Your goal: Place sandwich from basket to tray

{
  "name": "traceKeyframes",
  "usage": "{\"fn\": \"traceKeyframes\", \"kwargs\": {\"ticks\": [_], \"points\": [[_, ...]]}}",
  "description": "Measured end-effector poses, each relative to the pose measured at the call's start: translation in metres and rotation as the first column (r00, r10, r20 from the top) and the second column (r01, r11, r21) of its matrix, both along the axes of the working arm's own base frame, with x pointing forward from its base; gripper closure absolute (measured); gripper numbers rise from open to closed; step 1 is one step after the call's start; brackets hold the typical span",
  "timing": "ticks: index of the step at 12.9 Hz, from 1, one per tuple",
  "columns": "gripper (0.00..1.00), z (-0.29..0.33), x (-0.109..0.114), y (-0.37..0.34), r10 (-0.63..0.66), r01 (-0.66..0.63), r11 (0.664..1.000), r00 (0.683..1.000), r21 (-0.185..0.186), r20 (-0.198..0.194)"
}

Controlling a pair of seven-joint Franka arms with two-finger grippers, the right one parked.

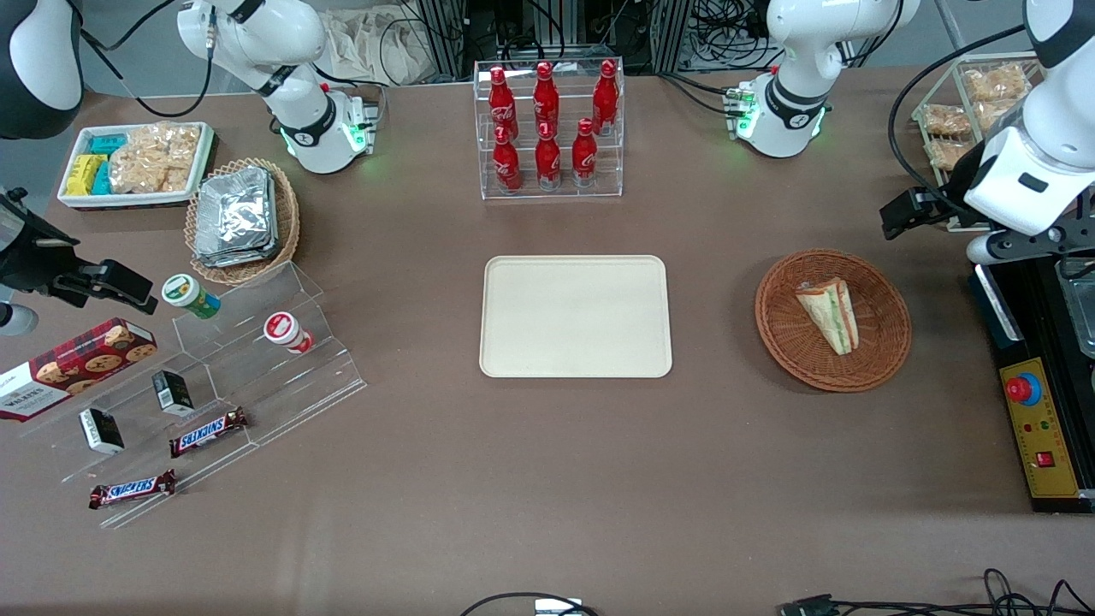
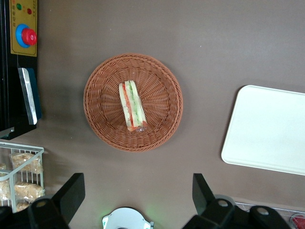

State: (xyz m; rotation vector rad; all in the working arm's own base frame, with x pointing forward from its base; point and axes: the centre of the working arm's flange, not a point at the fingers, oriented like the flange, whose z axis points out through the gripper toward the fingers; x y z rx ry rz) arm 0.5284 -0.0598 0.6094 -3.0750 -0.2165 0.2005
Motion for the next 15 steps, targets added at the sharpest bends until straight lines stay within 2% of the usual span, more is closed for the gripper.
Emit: {"fn": "traceKeyframes", "kwargs": {"ticks": [3, 5, 7, 12, 15], "points": [[0.00, -0.037, 0.001, 0.010, 0.081, -0.080, 0.997, 0.995, 0.017, -0.053], [0.00, -0.081, 0.002, 0.016, 0.169, -0.167, 0.985, 0.984, 0.036, -0.063], [0.00, -0.132, -0.001, 0.029, 0.235, -0.232, 0.972, 0.970, 0.044, -0.056], [0.00, -0.247, -0.027, 0.053, 0.337, -0.338, 0.941, 0.941, 0.028, 0.011], [0.00, -0.291, -0.028, 0.054, 0.360, -0.360, 0.933, 0.933, 0.019, 0.013]]}}
